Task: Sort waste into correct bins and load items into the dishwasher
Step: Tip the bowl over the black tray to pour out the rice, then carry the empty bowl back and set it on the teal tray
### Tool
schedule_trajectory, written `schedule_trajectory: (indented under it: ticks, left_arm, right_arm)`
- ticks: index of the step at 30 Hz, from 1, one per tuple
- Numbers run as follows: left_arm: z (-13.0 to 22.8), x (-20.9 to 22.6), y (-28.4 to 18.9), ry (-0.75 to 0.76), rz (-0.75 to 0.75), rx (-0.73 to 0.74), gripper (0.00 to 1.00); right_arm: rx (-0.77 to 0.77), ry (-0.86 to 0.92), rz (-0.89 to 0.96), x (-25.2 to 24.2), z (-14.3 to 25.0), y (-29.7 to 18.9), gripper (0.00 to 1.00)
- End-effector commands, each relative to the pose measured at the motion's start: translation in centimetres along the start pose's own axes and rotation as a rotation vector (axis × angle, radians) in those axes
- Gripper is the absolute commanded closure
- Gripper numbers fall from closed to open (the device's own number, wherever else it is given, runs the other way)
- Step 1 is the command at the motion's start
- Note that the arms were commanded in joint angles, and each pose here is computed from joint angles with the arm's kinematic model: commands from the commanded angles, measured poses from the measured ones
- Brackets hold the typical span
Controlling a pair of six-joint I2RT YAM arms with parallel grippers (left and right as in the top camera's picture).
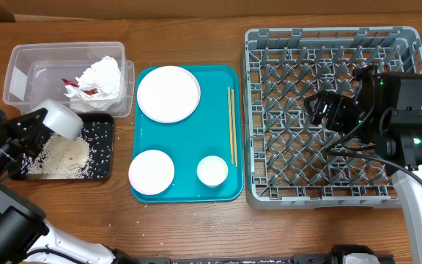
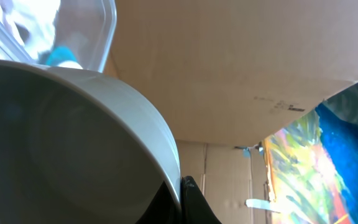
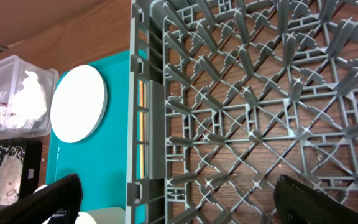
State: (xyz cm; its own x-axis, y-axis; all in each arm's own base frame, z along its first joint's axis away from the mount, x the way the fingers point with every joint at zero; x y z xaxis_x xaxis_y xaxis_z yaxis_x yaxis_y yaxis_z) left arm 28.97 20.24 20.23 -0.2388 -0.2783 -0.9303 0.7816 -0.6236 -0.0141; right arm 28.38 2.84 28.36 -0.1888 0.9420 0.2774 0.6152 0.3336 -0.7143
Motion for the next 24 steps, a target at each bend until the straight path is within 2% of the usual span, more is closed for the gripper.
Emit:
schedule_trajectory:
  ticks: [1,5,7,8,9,10,14,16,19,22,24]
  left_arm:
    - [2.6,-1.3,3.0,0.163,-0.02,0.09,0.96]
    - [6.9,-2.8,9.2,0.322,-0.148,0.288,0.96]
    - [8.8,-3.4,12.1,0.4,-0.245,0.377,0.96]
    - [9.8,-3.3,14.1,0.452,-0.345,0.422,0.96]
    - [10.3,-2.9,15.4,0.48,-0.427,0.436,0.96]
    - [11.1,-1.4,18.3,0.535,-0.647,0.416,0.96]
    - [13.3,2.7,22.7,0.733,-1.048,0.327,0.96]
    - [14.7,4.3,23.8,0.812,-1.199,0.297,0.96]
    - [18.2,7.8,25.8,0.942,-1.397,0.313,0.96]
    - [20.5,11.1,27.4,1.013,-1.499,0.357,0.96]
    - [21.4,13.5,27.9,1.003,-1.545,0.428,0.96]
  right_arm:
    - [-0.031,-0.006,-0.004,0.2,-0.7,-0.6,0.0]
    - [-0.032,-0.006,-0.004,0.2,-0.7,-0.7,0.0]
    - [-0.031,-0.006,-0.004,0.2,-0.7,-0.6,0.0]
    - [-0.027,-0.004,-0.004,0.2,-0.7,-0.5,0.0]
    - [-0.025,-0.004,-0.004,0.1,-0.7,-0.4,0.0]
    - [-0.014,0.0,-0.004,0.0,-0.7,-0.1,0.0]
    - [0.018,0.013,-0.004,-0.3,-0.5,0.8,0.0]
    - [0.034,0.019,-0.004,-0.5,-0.3,1.2,0.0]
    - [0.03,0.018,-0.004,-0.5,-0.5,1.4,0.0]
    - [0.017,0.012,-0.004,-0.5,-0.7,1.4,0.0]
    - [0.016,0.012,-0.004,-0.5,-0.7,1.4,0.0]
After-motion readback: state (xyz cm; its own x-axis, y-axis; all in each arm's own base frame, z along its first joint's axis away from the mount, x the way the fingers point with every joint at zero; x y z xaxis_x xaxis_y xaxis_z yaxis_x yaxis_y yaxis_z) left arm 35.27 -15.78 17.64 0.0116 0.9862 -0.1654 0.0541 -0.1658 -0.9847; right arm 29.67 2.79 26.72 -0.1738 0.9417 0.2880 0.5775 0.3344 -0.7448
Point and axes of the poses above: each gripper's point midway between its finger pads, its own y axis out along the fingers, its own x axis along the line the jaws close on, z = x × y, the point moved 7 cm from there along -y, back along the fingers, and after that the axes turned 15 degrees about -y, right-handed, at the moved point
